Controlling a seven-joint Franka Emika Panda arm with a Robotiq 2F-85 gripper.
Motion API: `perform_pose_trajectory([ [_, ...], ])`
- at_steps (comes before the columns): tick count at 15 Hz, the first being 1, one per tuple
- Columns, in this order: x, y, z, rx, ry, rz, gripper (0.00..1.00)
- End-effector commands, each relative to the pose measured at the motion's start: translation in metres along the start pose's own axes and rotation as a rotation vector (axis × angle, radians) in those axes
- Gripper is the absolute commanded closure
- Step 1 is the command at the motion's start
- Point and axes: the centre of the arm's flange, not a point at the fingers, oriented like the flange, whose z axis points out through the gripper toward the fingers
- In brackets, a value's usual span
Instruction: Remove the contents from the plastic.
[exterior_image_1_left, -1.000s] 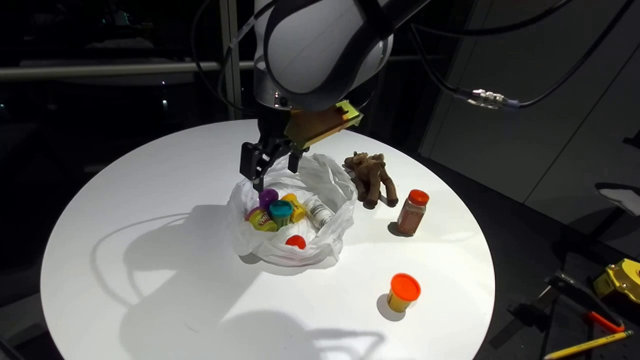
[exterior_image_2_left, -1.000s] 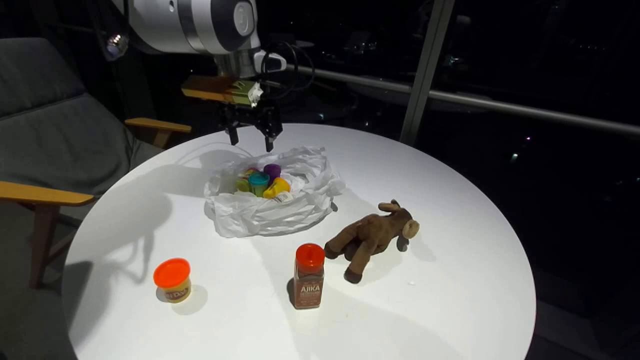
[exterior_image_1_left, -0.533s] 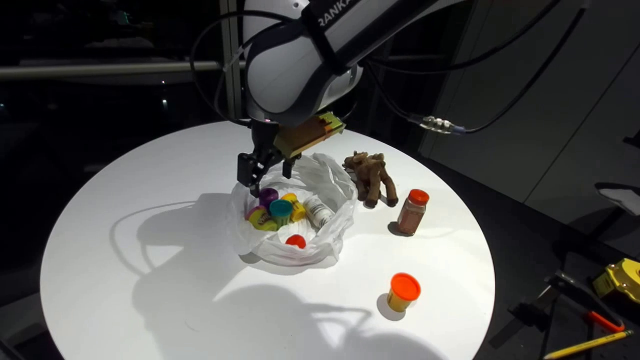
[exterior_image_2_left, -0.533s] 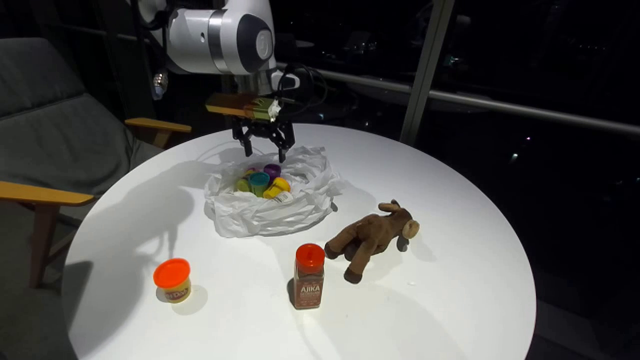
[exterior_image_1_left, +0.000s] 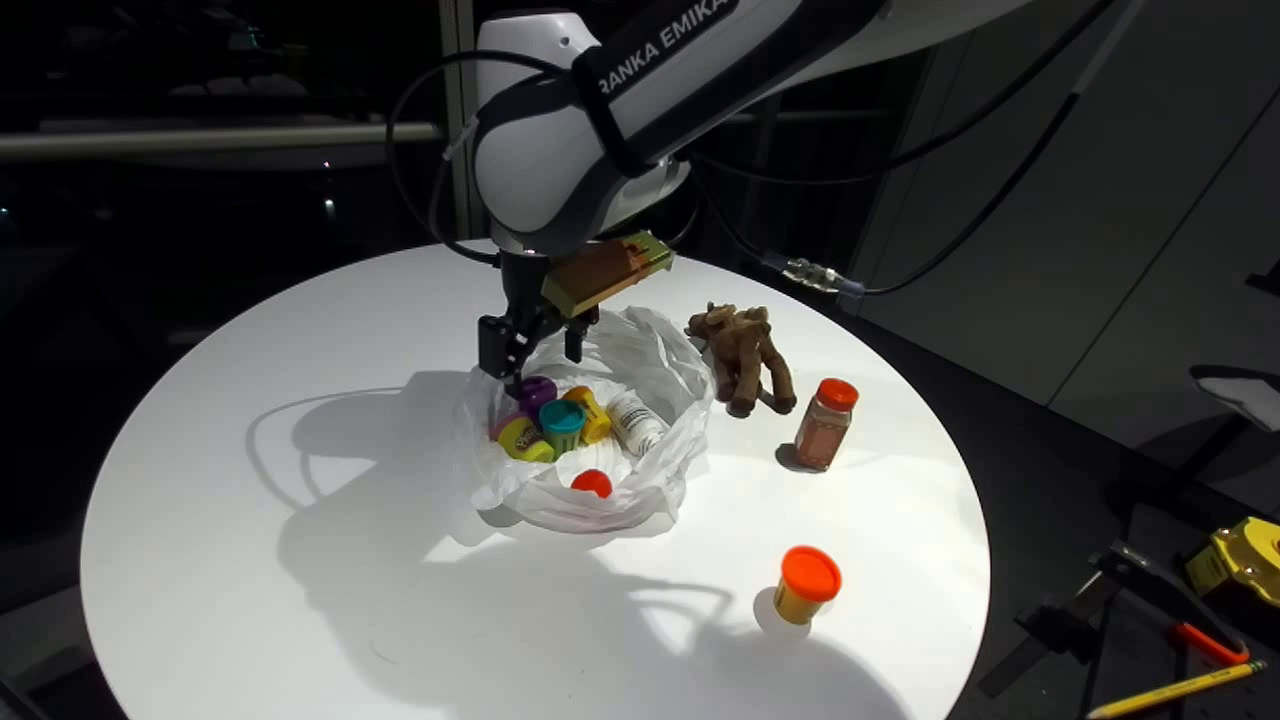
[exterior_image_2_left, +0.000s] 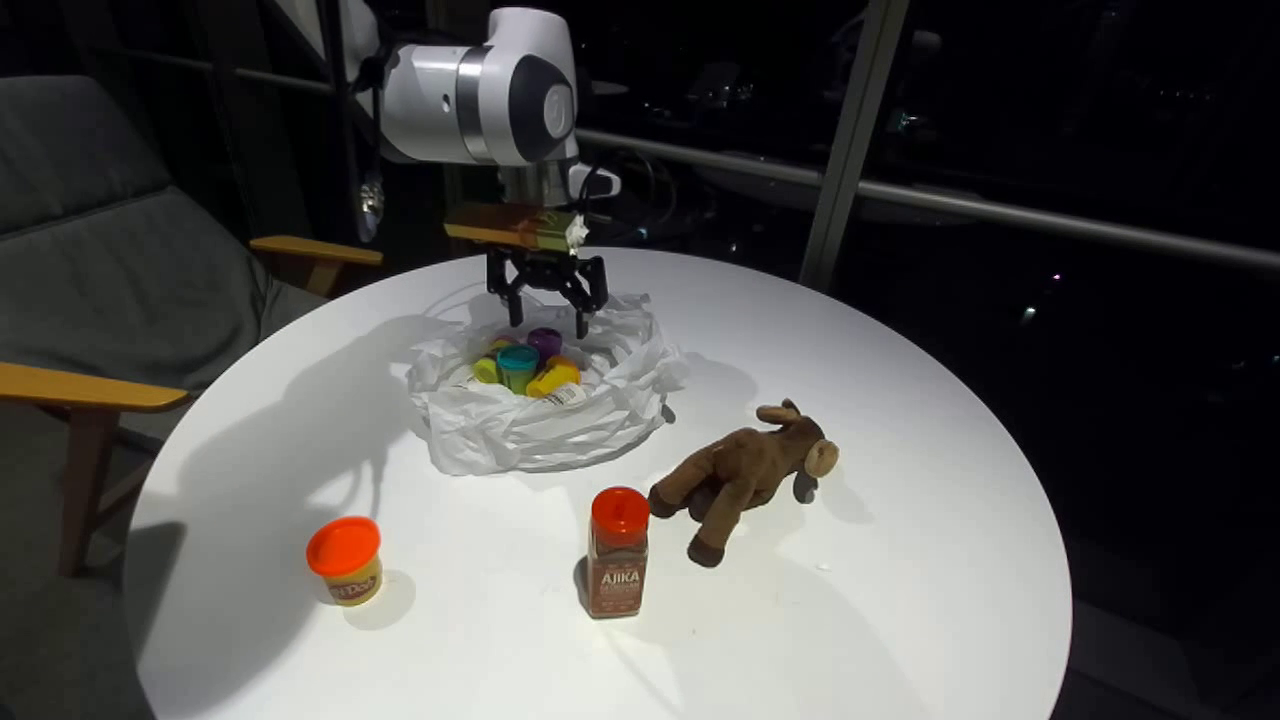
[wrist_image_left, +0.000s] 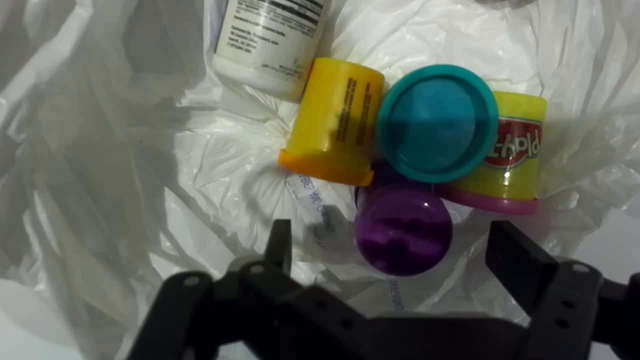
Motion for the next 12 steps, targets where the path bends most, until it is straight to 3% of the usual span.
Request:
perform_pose_trajectory([
  [1,0.032,-0.002,0.008,0.024,-0.027,-0.027,0.14],
  [2,0.033,-0.003,0.011,0.022,-0.033,-0.034,0.26],
  [8,0.037,-0.006,0.018,0.013,-0.039,-0.05,0.73],
  [12,0.031,-0.002,0.003,0.009,-0.039,-0.033,0.74],
])
